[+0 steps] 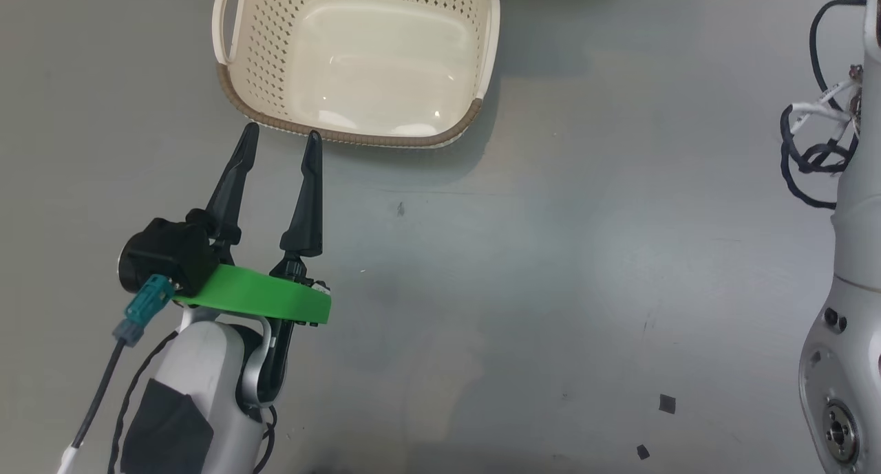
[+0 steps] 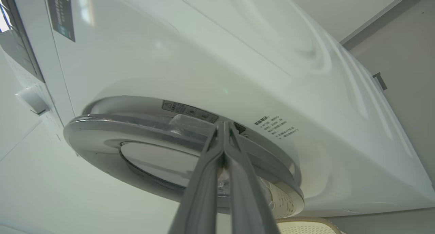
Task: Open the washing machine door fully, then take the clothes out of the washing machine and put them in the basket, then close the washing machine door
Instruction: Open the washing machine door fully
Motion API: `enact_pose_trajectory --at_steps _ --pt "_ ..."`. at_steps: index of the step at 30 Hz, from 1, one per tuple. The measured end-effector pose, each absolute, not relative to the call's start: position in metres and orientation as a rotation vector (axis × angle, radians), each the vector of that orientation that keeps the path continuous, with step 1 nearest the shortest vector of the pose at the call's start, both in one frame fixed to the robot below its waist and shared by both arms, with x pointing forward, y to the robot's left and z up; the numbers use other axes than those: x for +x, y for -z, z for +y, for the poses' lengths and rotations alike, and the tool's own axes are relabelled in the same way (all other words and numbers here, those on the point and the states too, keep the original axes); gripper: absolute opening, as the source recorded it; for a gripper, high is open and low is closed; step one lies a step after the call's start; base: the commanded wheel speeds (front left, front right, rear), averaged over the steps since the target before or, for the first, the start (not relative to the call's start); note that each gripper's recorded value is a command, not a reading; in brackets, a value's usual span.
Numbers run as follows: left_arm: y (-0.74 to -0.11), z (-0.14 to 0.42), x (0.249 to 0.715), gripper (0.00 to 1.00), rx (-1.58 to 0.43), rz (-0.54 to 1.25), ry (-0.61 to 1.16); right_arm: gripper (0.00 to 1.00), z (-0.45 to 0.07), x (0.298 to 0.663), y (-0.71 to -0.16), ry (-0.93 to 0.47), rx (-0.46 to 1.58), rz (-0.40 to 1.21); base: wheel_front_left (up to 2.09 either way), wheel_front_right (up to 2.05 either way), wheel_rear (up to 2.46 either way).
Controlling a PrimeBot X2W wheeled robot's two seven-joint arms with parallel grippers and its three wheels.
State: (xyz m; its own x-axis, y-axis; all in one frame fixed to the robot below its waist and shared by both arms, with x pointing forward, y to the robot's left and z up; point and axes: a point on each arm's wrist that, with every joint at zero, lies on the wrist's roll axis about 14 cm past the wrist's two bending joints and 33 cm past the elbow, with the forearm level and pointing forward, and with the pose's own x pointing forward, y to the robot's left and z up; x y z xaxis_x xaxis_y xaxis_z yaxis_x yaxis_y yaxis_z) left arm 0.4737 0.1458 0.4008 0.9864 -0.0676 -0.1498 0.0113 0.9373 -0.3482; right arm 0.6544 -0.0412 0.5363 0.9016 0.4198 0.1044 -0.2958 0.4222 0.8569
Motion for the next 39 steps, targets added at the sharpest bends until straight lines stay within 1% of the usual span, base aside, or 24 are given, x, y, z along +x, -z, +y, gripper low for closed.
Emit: enact_pose_trajectory --at_steps 7,15,19,32,39 --pt "-0.387 0.153 0.473 1.00 -0.351 0.192 0.018 0.00 -0.019 0.676 -0.530 -0.489 1.133 0.236 0.00 0.00 0.00" --pt "-0.379 0.160 0.473 1.00 -0.350 0.212 -0.005 0.00 -0.001 0.695 -0.534 -0.522 1.206 0.302 0.00 0.00 0.00" --pt "-0.376 0.162 0.472 1.00 -0.349 0.220 -0.010 0.00 0.010 0.700 -0.537 -0.556 1.230 0.334 0.00 0.00 0.00" --pt "-0.368 0.168 0.469 1.00 -0.348 0.244 -0.031 0.00 0.029 0.715 -0.533 -0.568 1.266 0.410 0.00 0.00 0.00" --pt "-0.367 0.170 0.469 1.00 -0.348 0.246 -0.034 0.00 0.036 0.720 -0.533 -0.584 1.331 0.451 0.00 0.00 0.00"
